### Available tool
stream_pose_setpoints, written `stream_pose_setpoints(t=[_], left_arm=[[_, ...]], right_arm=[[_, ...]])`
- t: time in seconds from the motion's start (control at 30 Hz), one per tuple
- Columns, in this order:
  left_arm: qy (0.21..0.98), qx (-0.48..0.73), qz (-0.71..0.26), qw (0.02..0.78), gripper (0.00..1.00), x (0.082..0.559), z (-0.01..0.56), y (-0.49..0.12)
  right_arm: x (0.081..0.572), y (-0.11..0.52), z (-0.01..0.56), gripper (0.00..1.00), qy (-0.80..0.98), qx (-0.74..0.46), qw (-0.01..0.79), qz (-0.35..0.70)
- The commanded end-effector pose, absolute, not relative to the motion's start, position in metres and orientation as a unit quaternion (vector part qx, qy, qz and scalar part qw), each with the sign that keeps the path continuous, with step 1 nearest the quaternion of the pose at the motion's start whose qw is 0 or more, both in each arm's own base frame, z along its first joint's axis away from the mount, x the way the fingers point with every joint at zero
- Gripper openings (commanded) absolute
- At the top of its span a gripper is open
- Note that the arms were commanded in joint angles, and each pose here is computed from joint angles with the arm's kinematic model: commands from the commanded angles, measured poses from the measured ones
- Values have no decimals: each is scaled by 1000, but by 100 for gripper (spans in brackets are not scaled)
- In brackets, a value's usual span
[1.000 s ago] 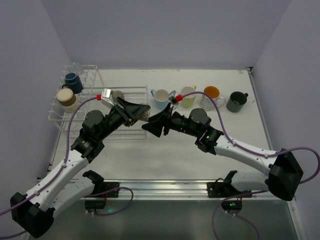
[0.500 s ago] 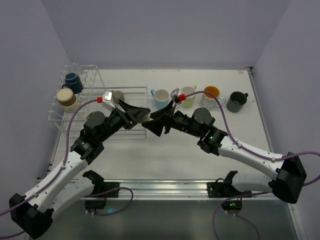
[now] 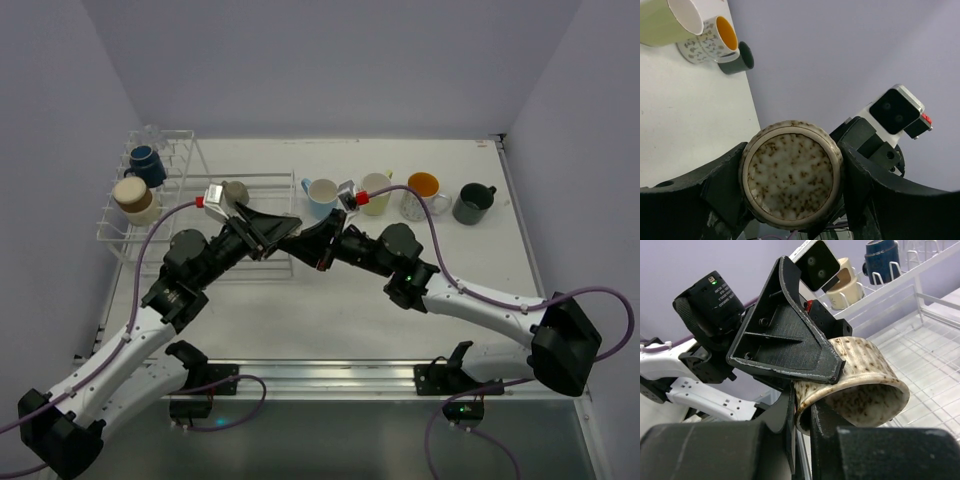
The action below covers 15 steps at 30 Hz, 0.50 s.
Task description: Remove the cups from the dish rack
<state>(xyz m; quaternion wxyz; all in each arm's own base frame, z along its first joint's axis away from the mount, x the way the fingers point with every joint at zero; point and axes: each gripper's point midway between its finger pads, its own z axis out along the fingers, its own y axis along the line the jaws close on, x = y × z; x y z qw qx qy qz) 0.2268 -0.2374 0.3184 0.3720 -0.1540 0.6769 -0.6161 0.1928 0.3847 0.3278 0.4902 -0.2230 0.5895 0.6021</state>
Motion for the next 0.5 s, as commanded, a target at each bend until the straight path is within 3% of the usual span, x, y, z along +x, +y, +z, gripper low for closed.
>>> stream_pose_setpoints(t=[0.0, 0.1, 0.2, 0.33, 0.47], left_arm=[[695, -131, -596, 381, 67, 220, 310, -235], [704, -130, -548, 432, 87, 229, 314, -220], [716, -130, -487, 482, 98, 240, 317, -202], [733, -106, -398, 541, 100, 252, 319, -179], [748, -86, -286, 593, 100, 261, 329, -145]], right_arm=[[200, 369, 364, 0, 534, -181, 546, 620], [200, 371, 344, 0, 568, -193, 528, 601], [199, 368, 322, 0, 603, -203, 511, 578], [205, 359, 304, 0, 648, -210, 505, 530], [233, 338, 239, 0, 768, -229, 453, 390]])
